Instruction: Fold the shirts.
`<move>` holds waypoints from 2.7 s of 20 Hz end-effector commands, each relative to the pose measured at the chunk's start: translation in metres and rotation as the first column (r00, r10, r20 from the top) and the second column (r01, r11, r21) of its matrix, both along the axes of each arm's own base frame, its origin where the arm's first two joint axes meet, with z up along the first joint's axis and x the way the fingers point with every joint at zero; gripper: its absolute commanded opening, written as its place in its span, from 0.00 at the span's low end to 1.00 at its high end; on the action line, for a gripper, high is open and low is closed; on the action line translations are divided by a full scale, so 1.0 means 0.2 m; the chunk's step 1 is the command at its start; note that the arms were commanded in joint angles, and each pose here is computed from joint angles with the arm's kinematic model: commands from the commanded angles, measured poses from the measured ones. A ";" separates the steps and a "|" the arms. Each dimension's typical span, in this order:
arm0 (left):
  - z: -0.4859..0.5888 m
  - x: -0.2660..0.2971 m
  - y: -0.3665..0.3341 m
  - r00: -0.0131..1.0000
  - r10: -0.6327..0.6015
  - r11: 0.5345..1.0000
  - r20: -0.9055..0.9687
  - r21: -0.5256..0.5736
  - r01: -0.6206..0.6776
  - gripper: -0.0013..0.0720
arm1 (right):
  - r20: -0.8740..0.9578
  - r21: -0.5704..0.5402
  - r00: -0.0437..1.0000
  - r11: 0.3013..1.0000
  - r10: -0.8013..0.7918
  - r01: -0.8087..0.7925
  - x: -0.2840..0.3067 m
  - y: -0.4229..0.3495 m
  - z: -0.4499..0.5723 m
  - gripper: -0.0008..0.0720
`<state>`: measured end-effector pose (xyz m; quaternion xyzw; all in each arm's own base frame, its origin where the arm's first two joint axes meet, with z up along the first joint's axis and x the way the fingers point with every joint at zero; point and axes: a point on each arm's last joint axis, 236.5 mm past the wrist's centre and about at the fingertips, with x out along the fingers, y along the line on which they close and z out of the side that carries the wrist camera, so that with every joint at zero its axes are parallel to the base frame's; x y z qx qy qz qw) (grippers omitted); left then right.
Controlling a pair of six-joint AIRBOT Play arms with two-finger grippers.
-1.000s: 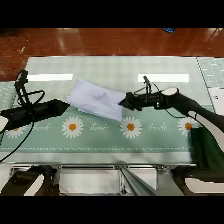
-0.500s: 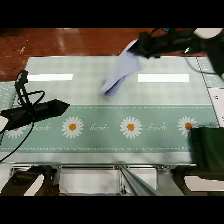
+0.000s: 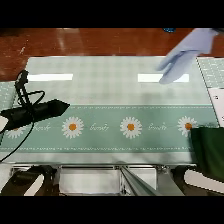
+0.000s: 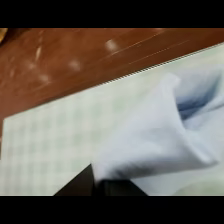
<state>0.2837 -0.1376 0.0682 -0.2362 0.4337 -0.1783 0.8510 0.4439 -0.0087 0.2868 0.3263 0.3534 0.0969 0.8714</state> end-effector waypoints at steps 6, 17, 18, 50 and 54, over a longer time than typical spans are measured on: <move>0.02 0.03 0.01 0.999 0.019 1.000 0.030 0.000 -0.019 0.05 | -0.368 -0.265 0.864 0.930 -0.343 0.256 -0.78 -0.64 -0.19 0.04; 0.07 0.10 0.03 0.994 0.062 0.998 0.086 -0.017 -0.061 0.06 | -0.638 -0.551 0.244 0.655 -0.730 0.518 -1.96 -0.81 -0.81 0.04; 0.07 0.10 0.03 0.994 0.062 0.998 0.086 -0.017 -0.061 0.06 | -0.666 -0.550 0.217 0.667 -0.713 0.503 -2.01 -0.76 -0.89 0.04; 0.01 0.70 0.03 0.983 -0.010 0.944 -0.182 0.323 0.069 0.05 | -0.475 -0.550 0.862 0.706 0.175 -0.446 -0.06 0.26 -1.17 0.04; 0.00 0.69 0.03 0.982 -0.011 0.943 -0.191 0.324 0.073 0.05 | -0.474 -0.552 0.863 0.705 0.174 -0.445 -0.05 0.26 -1.17 0.04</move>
